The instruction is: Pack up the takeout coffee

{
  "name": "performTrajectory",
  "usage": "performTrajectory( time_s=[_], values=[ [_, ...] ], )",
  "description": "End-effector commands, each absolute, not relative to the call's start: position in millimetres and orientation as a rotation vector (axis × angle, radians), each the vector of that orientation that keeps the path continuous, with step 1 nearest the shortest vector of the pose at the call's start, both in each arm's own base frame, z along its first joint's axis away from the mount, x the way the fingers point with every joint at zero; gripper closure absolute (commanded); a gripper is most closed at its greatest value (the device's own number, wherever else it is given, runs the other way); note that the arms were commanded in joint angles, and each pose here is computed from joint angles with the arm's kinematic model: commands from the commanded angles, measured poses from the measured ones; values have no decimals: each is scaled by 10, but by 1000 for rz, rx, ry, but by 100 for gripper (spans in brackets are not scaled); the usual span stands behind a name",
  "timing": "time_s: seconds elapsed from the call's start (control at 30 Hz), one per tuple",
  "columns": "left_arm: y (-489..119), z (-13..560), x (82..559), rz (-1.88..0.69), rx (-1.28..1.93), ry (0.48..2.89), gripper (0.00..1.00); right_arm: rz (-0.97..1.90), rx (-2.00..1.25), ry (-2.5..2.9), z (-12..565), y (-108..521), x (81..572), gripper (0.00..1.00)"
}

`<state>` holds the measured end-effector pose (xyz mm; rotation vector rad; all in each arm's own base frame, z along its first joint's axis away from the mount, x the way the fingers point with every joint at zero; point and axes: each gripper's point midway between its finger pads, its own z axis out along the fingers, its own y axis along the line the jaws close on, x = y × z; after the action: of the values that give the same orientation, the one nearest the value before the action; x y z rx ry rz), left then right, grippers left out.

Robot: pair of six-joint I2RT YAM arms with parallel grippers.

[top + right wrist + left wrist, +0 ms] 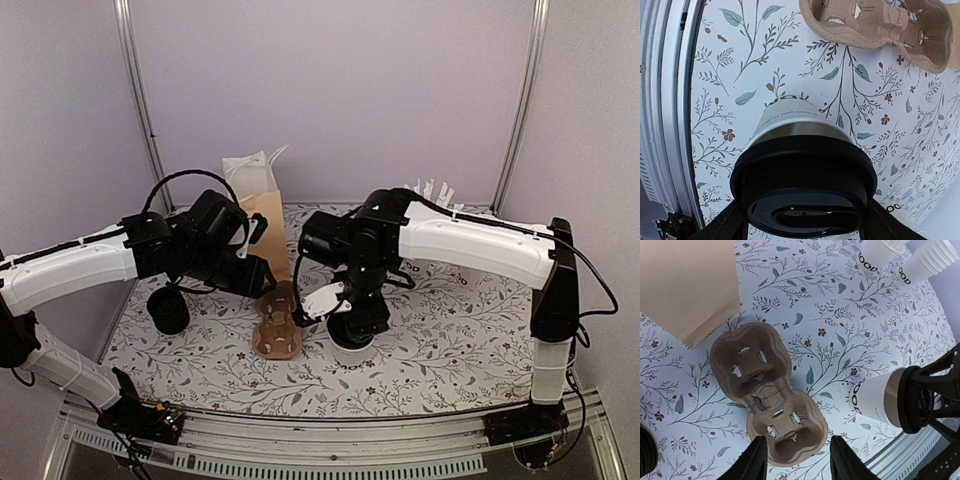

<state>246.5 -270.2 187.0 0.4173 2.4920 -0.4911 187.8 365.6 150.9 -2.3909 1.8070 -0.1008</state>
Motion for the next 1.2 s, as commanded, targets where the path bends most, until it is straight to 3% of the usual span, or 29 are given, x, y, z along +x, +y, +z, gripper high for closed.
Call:
performTrajectory(
  time_s=[0.0, 1.17],
  values=[
    [-2688, 1914, 2488, -517, 408, 2470, 55, -108, -2413, 1801, 1430, 3721, 1880, 27],
    [-2633, 1850, 2453, -521, 411, 2474, 55, -187, -2401, 1775, 1495, 3664, 1929, 24]
  ],
)
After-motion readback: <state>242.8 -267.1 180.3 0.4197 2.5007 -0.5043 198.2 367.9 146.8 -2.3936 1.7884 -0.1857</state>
